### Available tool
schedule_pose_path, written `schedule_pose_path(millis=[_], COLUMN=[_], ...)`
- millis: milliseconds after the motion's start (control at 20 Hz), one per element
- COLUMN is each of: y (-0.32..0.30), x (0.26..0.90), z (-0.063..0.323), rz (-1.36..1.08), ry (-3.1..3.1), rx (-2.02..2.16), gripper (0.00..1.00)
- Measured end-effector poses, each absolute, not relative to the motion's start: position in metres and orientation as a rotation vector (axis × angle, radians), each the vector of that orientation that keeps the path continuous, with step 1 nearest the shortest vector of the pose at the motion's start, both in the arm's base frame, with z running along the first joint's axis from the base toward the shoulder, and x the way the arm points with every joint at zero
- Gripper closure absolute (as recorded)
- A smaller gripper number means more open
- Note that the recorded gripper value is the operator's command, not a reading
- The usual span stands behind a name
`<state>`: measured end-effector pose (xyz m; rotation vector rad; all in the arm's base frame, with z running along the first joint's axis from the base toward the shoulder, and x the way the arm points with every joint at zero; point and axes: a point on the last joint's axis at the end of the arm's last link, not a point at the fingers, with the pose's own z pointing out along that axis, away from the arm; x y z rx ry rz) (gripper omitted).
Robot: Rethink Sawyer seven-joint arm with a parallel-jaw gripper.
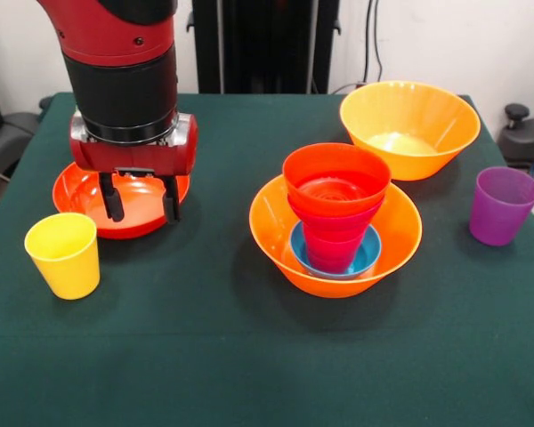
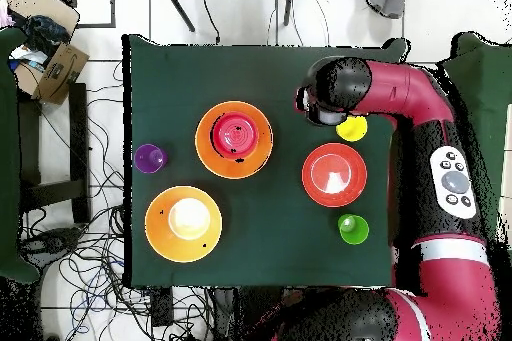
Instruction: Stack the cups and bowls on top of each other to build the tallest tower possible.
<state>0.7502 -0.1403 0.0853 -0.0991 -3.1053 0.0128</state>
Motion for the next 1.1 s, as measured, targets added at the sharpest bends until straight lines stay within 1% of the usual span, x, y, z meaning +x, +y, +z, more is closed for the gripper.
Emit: schedule_pose_path(millis=[1100], y=[-0.162], x=[0.776], z=[0.101], rz=[0.048], ry=[-3.160], rx=[-0.150], gripper=[0.00])
